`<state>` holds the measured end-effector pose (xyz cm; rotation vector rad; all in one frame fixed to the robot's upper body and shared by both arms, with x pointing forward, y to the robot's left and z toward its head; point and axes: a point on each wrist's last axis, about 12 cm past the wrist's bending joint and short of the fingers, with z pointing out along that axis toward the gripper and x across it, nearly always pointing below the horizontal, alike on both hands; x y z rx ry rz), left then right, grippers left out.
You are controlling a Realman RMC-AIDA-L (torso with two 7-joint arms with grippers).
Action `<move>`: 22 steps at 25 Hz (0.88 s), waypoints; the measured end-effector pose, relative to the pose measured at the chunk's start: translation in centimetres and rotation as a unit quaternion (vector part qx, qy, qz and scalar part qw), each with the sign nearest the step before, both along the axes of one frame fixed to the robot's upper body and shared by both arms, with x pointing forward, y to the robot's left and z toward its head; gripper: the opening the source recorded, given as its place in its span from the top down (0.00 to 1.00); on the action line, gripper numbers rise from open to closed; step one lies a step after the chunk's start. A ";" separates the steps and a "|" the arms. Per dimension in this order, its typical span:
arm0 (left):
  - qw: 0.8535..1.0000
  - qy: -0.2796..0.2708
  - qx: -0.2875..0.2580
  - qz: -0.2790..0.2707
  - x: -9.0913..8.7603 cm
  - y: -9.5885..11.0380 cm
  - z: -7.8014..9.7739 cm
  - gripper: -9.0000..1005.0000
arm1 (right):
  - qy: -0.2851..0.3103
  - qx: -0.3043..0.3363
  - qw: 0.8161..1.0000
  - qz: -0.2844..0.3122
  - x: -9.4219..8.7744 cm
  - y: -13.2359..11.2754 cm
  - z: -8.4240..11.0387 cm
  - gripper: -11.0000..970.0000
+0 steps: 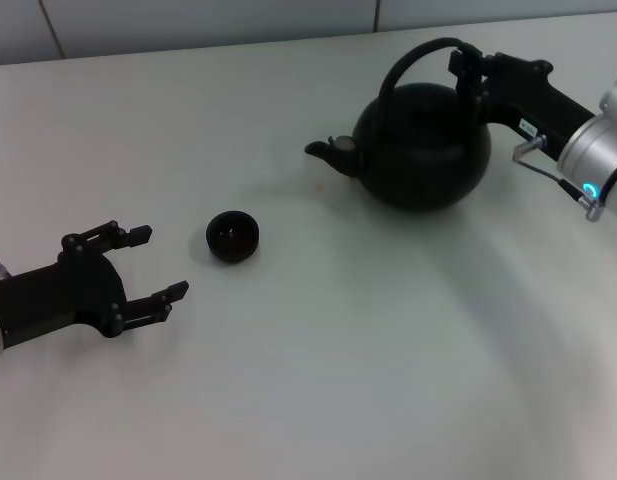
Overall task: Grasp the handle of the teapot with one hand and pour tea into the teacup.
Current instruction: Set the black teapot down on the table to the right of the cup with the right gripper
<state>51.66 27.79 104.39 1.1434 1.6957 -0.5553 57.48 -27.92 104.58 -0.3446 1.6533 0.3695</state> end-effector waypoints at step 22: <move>1.000 0.001 -0.001 0.000 -0.1 0.0 0.0 0.21 | 0.014 0.015 1.000 0.003 -1.6 -0.2 -1.2 0.87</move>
